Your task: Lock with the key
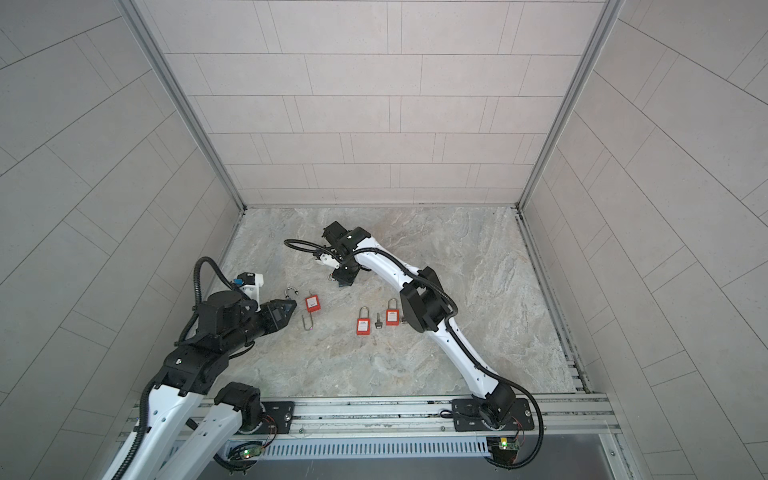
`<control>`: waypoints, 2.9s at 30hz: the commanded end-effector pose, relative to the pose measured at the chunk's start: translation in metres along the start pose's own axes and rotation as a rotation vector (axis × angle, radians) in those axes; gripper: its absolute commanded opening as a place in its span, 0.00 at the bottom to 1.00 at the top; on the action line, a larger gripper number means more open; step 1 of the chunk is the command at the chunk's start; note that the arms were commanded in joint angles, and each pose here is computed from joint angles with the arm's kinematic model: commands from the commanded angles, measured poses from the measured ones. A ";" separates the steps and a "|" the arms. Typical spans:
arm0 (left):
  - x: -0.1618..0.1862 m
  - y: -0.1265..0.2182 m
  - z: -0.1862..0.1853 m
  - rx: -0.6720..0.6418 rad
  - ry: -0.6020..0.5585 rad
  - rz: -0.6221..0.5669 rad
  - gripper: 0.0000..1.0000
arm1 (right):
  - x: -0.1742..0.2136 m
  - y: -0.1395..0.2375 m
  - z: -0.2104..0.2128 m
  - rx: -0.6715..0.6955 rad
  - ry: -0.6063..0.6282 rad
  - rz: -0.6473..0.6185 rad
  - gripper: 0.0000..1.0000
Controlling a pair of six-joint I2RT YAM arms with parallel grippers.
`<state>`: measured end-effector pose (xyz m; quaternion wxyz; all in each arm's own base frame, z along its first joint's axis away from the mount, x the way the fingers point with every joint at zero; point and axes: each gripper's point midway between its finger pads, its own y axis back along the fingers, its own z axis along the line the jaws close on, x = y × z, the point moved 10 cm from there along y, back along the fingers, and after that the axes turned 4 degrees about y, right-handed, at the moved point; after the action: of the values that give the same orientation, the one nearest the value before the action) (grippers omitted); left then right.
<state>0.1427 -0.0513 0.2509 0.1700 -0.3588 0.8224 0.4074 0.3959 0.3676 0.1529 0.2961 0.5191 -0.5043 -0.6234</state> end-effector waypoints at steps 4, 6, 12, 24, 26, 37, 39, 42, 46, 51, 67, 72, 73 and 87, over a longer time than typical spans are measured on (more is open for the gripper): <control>-0.002 0.003 -0.002 0.014 -0.009 -0.025 0.44 | -0.012 0.001 0.004 -0.055 0.093 -0.090 0.48; -0.002 0.003 -0.001 0.012 -0.008 -0.027 0.44 | -0.009 -0.003 0.004 -0.058 0.087 -0.075 0.49; -0.002 0.001 -0.001 0.014 -0.006 -0.028 0.44 | 0.001 -0.014 0.005 -0.054 0.067 -0.008 0.50; -0.004 0.002 -0.004 0.043 -0.013 -0.036 0.44 | 0.008 -0.030 -0.008 0.106 0.029 0.082 0.53; -0.004 0.002 -0.005 0.043 -0.014 -0.037 0.44 | 0.009 -0.031 -0.008 0.104 0.022 0.086 0.54; -0.004 0.000 -0.004 0.036 -0.008 -0.031 0.44 | 0.021 -0.038 0.024 -0.190 0.065 0.117 0.53; -0.004 -0.001 -0.004 0.039 -0.007 -0.030 0.44 | 0.021 -0.038 0.026 -0.180 0.057 0.132 0.53; -0.004 -0.002 -0.003 0.038 -0.003 -0.030 0.44 | 0.019 -0.041 0.020 -0.100 0.001 0.137 0.54; -0.004 -0.002 -0.003 0.041 0.002 -0.032 0.44 | 0.012 -0.045 0.018 -0.078 -0.044 0.100 0.76; -0.003 -0.002 -0.002 0.038 0.001 -0.030 0.44 | 0.014 -0.055 0.020 -0.089 -0.067 0.105 0.77; -0.001 -0.006 0.001 0.036 0.015 -0.032 0.44 | 0.017 -0.071 0.014 -0.054 -0.133 0.123 0.55; -0.001 -0.008 0.001 0.040 0.007 -0.034 0.45 | 0.019 -0.063 0.017 -0.075 -0.115 0.144 0.49; -0.001 -0.008 0.001 0.042 0.004 -0.031 0.44 | 0.019 -0.060 0.018 -0.091 -0.092 0.143 0.43; -0.005 -0.008 -0.013 0.198 -0.302 -0.075 0.40 | 0.006 0.056 -0.001 -0.056 0.059 -0.038 0.12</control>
<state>0.1511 -0.0597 0.2524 0.2738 -0.3239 0.8224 0.3793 0.3883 0.3646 0.1377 0.3388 0.5039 -0.4923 -0.6236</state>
